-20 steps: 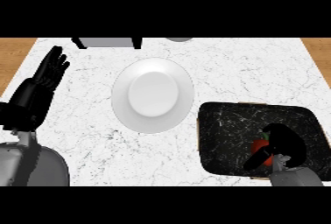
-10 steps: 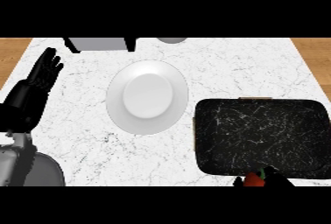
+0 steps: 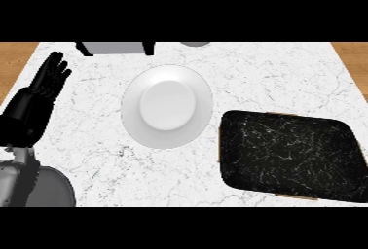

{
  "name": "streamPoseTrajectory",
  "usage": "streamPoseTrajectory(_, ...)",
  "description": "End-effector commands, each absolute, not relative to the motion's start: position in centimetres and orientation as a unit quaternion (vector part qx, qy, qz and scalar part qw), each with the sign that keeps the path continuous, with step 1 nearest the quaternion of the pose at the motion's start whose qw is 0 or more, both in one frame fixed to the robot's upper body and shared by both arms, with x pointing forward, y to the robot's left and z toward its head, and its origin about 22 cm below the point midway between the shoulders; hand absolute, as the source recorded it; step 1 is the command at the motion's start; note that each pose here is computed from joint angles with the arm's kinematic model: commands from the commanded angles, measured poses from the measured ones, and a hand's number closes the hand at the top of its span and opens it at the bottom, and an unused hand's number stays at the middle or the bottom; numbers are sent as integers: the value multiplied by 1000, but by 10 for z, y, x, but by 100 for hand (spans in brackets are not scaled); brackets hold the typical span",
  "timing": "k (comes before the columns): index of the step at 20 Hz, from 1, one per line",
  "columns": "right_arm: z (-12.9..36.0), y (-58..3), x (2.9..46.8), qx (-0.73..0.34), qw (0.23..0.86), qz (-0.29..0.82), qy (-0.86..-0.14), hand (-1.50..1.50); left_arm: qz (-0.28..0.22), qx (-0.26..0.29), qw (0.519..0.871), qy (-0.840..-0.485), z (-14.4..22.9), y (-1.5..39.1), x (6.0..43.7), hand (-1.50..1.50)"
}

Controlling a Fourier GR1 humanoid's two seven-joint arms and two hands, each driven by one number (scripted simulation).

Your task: Pick the bell pepper from the tray and place it in the plate

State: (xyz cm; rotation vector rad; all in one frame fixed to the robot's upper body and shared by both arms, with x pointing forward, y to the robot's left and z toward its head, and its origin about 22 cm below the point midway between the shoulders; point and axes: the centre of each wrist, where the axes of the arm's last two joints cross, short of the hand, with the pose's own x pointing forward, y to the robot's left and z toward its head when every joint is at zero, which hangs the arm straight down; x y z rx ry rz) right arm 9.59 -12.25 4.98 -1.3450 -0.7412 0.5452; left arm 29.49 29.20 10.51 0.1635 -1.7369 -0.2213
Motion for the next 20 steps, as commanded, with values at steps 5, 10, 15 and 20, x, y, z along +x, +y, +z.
streamPoseTrajectory(5, 101, -75, 88, -573, 634, 154, -496, 150, -102, 60, 636, -763, 103, 276, 295, 0)
streamPoseTrajectory(10, 115, -76, 96, -551, 613, 146, -547, 150, -103, 50, 636, -763, 99, 280, 292, 0)
streamPoseTrajectory(15, 111, -70, 106, -534, 604, 160, -569, 150, -114, 53, 628, -768, 112, 278, 299, 0)
streamPoseTrajectory(20, 113, -72, 122, -524, 599, 152, -587, 150, -119, 41, 625, -770, 114, 267, 299, 0)
